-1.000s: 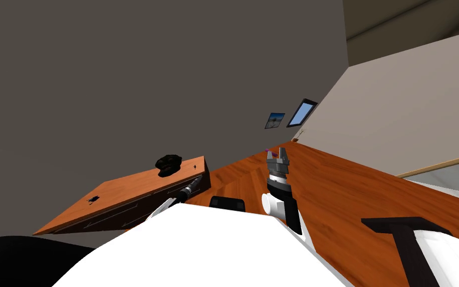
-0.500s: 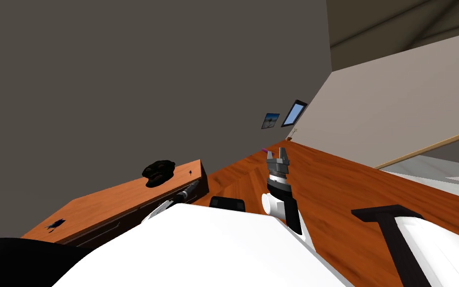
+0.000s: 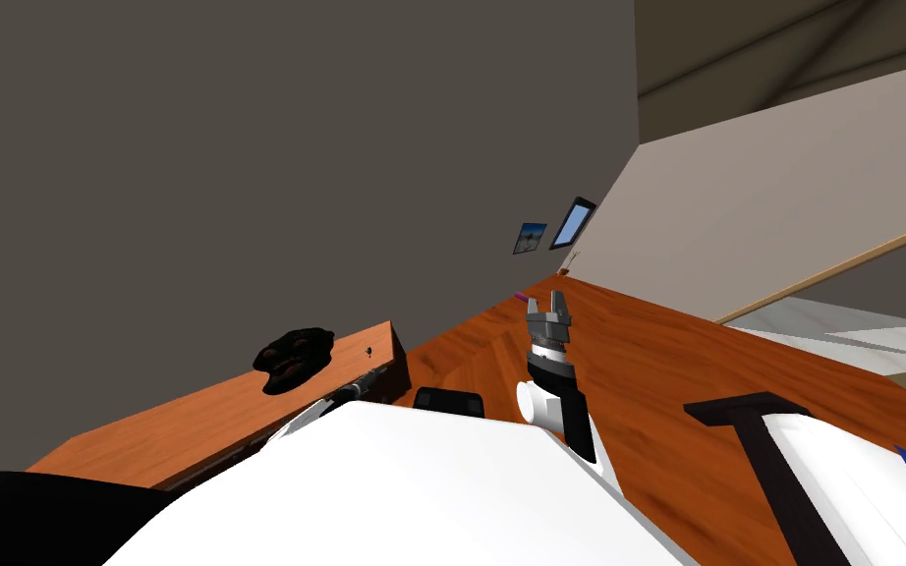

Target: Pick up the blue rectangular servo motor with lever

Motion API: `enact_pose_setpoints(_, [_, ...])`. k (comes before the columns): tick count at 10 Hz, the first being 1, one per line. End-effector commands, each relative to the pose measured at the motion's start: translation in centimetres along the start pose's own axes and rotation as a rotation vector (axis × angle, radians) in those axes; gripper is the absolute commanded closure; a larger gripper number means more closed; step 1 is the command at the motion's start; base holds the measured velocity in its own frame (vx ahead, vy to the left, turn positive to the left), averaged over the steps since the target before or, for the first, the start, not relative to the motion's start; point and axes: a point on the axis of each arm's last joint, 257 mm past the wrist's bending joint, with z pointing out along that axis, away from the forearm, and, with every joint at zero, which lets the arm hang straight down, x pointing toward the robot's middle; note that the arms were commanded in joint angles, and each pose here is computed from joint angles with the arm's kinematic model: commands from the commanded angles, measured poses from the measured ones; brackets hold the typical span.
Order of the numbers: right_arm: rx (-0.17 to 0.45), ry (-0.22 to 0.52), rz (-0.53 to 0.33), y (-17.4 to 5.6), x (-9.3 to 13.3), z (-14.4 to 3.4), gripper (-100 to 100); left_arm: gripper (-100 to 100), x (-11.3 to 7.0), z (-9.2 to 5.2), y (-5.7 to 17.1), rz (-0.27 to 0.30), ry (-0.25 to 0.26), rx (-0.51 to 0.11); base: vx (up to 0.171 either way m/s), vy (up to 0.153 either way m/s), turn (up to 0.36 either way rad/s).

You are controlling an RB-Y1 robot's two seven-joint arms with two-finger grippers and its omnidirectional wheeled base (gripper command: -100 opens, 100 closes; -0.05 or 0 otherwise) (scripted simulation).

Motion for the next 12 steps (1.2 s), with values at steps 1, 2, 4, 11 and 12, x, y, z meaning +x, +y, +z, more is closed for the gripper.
enact_pose_setpoints(1, [0.000,0.000,0.000,0.0,0.0,0.0,0,-100,0.1,0.0,1.8,0.020,0.014,-0.037,0.113,0.063,-0.057])
enact_pose_setpoints(2, [0.000,0.000,0.000,0.0,0.0,0.0,0,-100,0.1,-0.1,3.1,0.036,0.024,-0.065,0.144,0.111,-0.110])
enact_pose_setpoints(4, [0.000,0.000,0.000,0.0,0.0,0.0,0,-100,0.0,-0.4,5.4,0.062,0.041,-0.112,0.161,0.119,-0.084])
enact_pose_setpoints(11, [0.000,0.000,0.000,0.0,0.0,0.0,0,0,-0.4,-1.0,8.3,0.101,0.064,-0.177,0.093,0.082,-0.032])
enact_pose_setpoints(12, [0.000,0.000,0.000,0.0,0.0,0.0,0,-100,-0.1,-0.3,8.0,0.098,0.059,-0.180,-0.009,0.032,-0.043])
